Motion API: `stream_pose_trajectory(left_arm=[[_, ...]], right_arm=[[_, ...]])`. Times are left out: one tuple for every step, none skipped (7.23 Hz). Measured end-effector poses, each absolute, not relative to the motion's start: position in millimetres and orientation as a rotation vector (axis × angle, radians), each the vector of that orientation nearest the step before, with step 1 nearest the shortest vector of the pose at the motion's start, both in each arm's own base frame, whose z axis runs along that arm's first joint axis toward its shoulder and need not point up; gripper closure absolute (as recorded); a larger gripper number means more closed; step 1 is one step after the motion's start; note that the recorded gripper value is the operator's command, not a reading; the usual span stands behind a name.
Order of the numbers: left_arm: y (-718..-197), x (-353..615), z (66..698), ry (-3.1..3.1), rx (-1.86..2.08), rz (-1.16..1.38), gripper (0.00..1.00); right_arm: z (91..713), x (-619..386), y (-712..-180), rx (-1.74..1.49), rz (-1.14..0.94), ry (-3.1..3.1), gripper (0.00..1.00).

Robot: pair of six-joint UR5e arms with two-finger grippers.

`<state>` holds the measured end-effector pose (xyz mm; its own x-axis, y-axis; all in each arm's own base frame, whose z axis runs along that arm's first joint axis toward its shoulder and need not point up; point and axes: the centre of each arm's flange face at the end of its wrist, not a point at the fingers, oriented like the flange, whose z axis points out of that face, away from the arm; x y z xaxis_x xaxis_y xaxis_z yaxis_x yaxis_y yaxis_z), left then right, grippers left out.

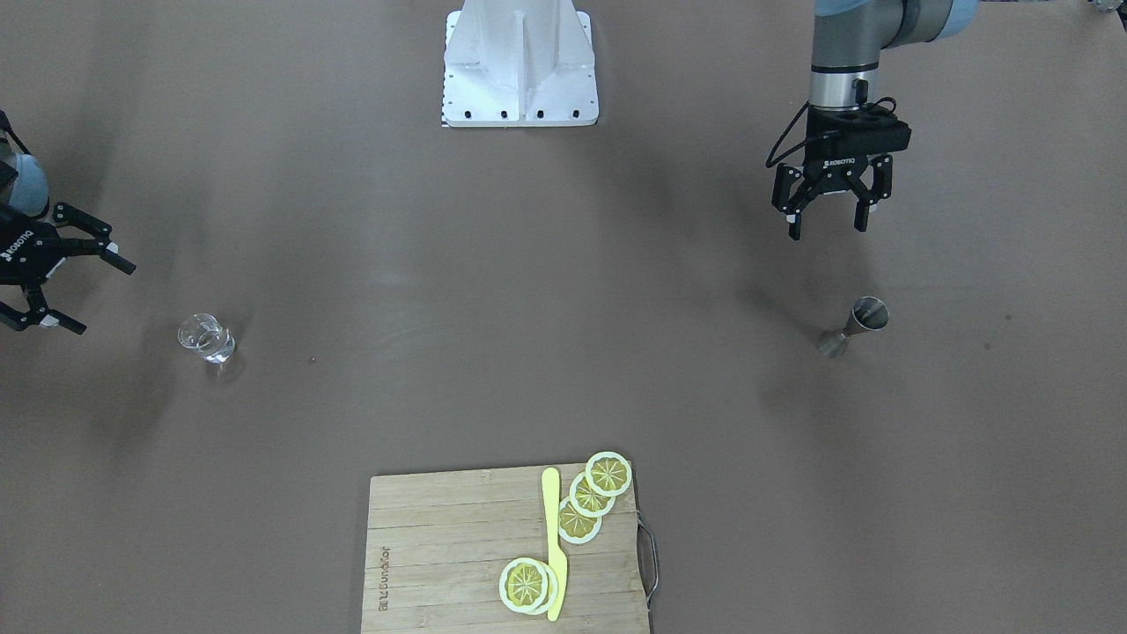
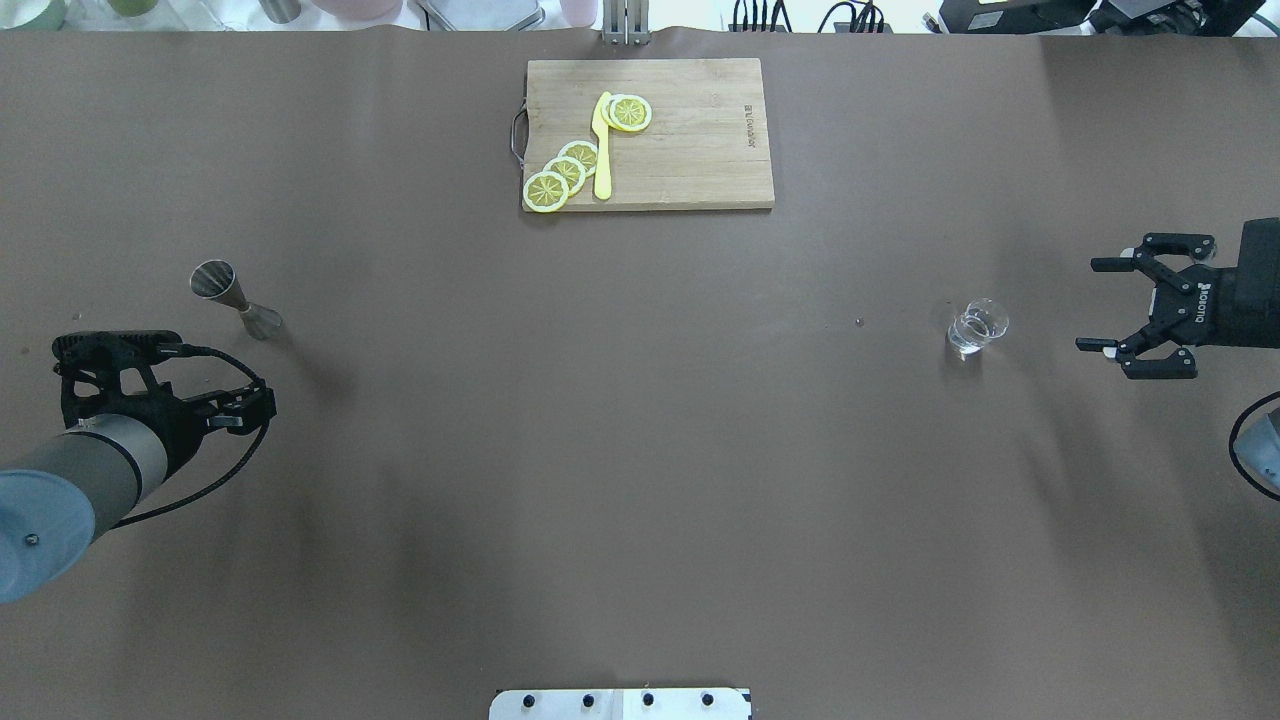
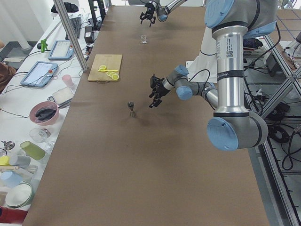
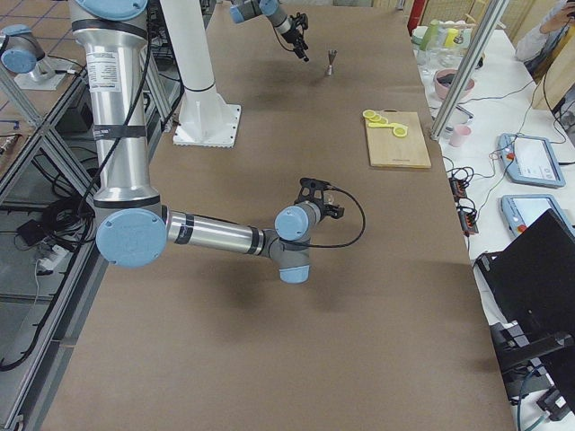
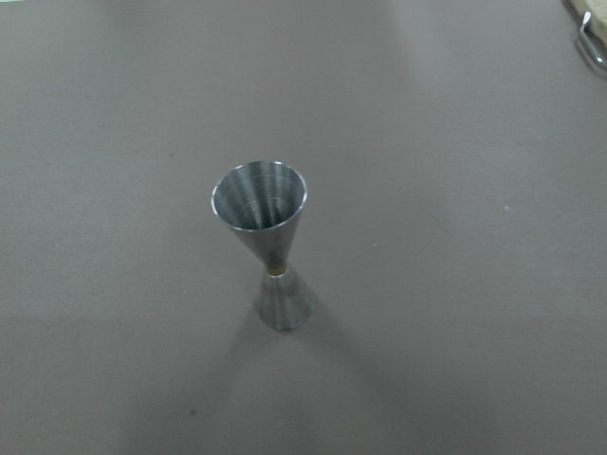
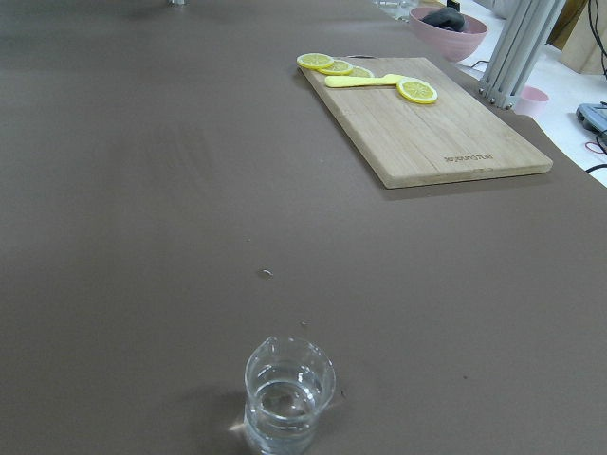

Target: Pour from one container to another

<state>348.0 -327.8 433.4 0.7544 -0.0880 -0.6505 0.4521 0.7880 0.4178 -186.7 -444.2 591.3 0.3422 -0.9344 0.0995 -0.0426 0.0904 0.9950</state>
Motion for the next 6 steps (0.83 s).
stream_pose_trajectory(left_arm=[[-333.4, 354.8, 435.8, 0.667, 0.619, -0.364, 0.02], [-338.7, 360.4, 437.3, 0.673, 0.652, -0.404, 0.02], [-343.3, 364.4, 439.7, 0.668, 0.693, -0.432, 0.02], [-345.6, 368.2, 443.3, 0.651, 0.743, -0.45, 0.02], [-344.4, 373.3, 448.8, 0.629, 0.787, -0.456, 0.02], [-344.2, 381.6, 457.3, 0.617, 0.811, -0.457, 0.02]], right_arm=[[591.9, -196.1, -442.6, 1.294, -0.869, -1.012, 0.0], [592.9, -203.8, -440.9, 1.28, -0.873, -1.017, 0.01], [594.0, -210.2, -438.9, 1.267, -0.879, -1.024, 0.01], [595.1, -216.3, -436.2, 1.256, -0.887, -1.034, 0.01], [595.9, -222.0, -434.2, 1.247, -0.894, -1.043, 0.01], [597.5, -227.0, -434.9, 1.238, -0.898, -1.048, 0.01]])
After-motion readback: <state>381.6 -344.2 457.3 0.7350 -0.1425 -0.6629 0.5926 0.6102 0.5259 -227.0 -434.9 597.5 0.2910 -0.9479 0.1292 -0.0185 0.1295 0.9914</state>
